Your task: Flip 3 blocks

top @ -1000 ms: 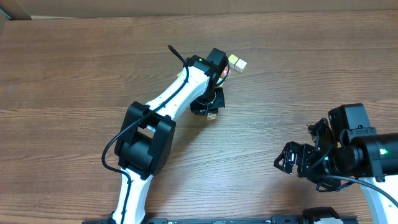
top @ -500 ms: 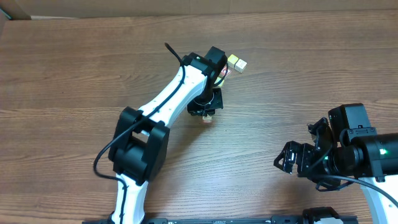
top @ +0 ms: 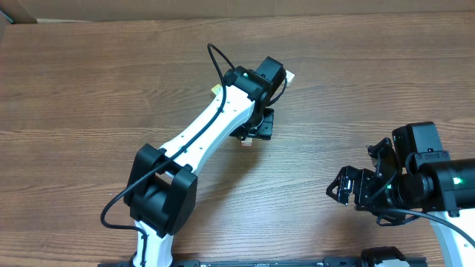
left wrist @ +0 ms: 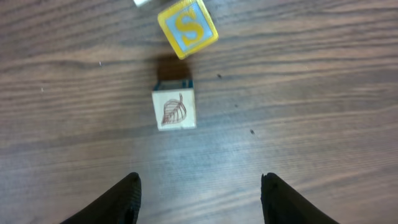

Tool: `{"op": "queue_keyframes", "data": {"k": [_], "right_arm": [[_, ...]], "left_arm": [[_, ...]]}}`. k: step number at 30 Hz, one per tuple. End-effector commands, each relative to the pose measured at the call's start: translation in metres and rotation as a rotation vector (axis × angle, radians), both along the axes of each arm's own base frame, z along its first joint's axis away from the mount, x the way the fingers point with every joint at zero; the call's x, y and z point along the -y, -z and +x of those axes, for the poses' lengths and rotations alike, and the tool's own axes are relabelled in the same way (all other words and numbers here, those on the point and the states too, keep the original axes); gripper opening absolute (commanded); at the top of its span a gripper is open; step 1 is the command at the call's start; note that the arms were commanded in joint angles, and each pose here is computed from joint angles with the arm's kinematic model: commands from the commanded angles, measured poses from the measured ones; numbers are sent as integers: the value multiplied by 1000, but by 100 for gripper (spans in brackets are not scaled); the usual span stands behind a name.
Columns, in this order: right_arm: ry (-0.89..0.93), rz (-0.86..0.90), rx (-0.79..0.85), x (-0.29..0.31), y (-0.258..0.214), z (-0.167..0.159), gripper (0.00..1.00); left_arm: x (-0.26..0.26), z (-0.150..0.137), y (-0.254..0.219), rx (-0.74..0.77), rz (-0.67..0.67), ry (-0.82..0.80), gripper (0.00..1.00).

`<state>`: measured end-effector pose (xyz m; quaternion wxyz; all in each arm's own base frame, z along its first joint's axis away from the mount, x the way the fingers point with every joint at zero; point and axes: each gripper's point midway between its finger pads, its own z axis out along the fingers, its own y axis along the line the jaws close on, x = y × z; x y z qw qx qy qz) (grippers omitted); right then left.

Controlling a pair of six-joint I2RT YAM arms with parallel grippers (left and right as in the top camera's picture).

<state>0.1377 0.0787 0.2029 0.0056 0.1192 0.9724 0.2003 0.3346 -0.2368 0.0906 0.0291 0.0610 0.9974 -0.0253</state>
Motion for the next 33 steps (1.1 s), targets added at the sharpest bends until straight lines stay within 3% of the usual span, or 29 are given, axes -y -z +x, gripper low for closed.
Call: {"op": "queue_keyframes", "data": {"k": [1,7,13,16,20,23,33], "right_arm": [[-13,17,28,-3,-8,0,100],[-13,15,10,-3,-7,-3,100],[-12,15,10,-3,-7,-3,100],[-12,15,10,-3,-7,-3,100],[-13,16,9,-3,-7,-3,100],[-13,15,9,-3,-7,-4,100],[-12,15,3,-3,-6,-5,100]], "left_arm": [[-11,4,31,-40,66,35,56],[-17,6,69,-113,94,26,54],[-13,11,77,-99,88,46,54],[-11,13,78,-94,77,45,41],[-11,13,79,-98,77,32,14],[-11,13,79,-99,77,26,17],[-12,4,49,-94,54,-33,10]]}}
